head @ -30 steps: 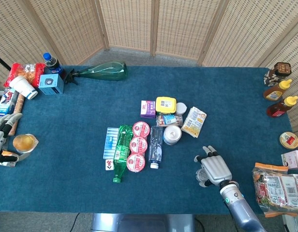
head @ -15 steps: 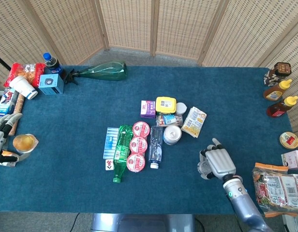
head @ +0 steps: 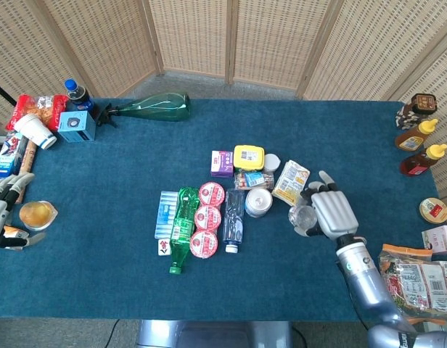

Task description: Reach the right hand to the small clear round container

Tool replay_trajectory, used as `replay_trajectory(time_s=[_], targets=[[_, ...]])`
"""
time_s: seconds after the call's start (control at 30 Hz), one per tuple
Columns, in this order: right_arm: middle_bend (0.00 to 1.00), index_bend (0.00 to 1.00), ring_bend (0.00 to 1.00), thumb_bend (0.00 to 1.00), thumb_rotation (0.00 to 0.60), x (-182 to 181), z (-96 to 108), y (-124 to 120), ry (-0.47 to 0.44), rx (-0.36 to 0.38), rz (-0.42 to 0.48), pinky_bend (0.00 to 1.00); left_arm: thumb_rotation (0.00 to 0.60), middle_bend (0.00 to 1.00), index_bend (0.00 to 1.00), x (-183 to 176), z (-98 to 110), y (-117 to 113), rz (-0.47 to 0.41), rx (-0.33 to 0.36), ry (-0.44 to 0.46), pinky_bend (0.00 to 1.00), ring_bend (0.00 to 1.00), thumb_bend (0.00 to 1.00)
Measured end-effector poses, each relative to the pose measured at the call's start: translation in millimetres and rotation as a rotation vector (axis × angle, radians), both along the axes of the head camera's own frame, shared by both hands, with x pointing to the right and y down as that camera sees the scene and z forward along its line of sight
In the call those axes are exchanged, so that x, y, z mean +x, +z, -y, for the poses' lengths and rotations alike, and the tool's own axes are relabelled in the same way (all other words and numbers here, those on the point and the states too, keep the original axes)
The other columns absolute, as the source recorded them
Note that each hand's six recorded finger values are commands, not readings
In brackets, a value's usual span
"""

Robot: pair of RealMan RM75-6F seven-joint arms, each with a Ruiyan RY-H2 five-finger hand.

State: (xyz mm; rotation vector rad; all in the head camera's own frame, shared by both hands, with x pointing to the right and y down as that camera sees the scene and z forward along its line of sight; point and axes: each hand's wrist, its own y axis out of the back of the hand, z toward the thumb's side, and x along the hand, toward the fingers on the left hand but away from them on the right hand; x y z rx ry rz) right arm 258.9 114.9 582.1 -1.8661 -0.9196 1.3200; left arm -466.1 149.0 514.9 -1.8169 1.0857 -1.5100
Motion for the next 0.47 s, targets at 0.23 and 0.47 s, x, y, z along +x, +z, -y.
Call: replay_trajectory(time_s=[0.23,0.47], targets=[[0.72,0.46,0.23,0.00,0.600,-6,19,-19,0.008,0.073,0.043,0.00,0.600,0.00,0.00,-2,-2,1,-0.005,-0.001,-0.007,0.00,0.00,0.00],[0.72,0.46,0.23,0.00,0.600,-6,18,-20,0.003,0.069,0.047,0.00,0.600,0.00,0.00,-1,-3,2,-0.006,-0.004,-0.005,0.00,0.00,0.00]])
